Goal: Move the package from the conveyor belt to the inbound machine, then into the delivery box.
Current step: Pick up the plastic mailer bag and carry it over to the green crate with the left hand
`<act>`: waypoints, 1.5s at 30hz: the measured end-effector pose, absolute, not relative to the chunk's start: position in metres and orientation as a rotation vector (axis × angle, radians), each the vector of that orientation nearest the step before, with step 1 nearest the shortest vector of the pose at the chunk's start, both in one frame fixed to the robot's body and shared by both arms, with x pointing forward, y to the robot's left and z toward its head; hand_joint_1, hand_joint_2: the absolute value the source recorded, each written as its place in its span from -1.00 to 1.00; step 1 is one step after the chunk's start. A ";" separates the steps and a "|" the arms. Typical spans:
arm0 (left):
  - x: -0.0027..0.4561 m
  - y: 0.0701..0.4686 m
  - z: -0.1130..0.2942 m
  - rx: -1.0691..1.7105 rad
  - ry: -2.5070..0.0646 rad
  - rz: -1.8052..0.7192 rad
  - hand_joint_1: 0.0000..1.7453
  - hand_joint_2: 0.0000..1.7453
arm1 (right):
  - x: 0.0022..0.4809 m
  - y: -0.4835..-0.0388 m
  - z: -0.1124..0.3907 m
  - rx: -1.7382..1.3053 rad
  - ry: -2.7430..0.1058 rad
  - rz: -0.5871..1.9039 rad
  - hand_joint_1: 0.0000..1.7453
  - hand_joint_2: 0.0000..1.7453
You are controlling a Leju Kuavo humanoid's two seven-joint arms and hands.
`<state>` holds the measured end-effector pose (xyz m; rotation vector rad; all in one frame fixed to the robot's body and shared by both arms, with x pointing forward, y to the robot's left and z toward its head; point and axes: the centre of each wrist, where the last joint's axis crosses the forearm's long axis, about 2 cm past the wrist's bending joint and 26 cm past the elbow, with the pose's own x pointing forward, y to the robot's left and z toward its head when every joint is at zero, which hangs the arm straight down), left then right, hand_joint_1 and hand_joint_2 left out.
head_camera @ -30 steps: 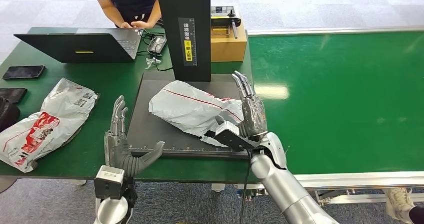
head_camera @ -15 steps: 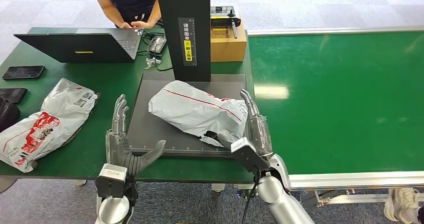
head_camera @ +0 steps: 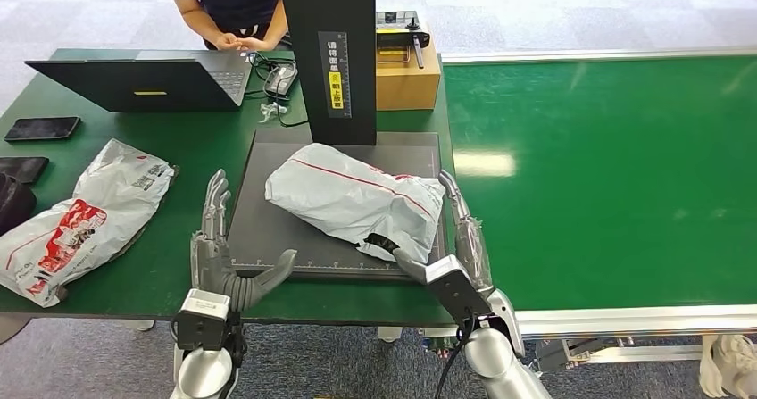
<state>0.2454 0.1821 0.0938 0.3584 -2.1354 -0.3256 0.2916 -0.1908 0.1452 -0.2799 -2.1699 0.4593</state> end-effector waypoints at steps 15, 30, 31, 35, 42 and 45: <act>0.280 0.180 0.112 0.449 -2.170 -0.522 -1.00 1.00 | 0.265 -0.193 0.131 -0.218 -2.186 0.396 -1.00 1.00; 0.358 0.177 0.148 0.562 -2.125 -0.977 -1.00 1.00 | 0.252 -0.194 0.133 -0.199 -2.204 0.376 -1.00 1.00; 0.362 0.175 0.149 0.565 -2.113 -1.014 -1.00 1.00 | 0.254 -0.194 0.133 -0.197 -2.206 0.373 -1.00 1.00; 0.378 0.172 0.153 0.577 -2.068 -1.142 -1.00 1.00 | 0.258 -0.194 0.134 -0.182 -2.217 0.356 -1.00 1.00; 0.397 0.175 0.148 0.613 -1.958 -1.283 -1.00 1.00 | 0.266 -0.192 0.132 -0.151 -2.226 0.361 -1.00 1.00; 0.403 0.178 0.145 0.627 -1.894 -1.339 -1.00 1.00 | 0.268 -0.192 0.131 -0.138 -2.224 0.365 -1.00 1.00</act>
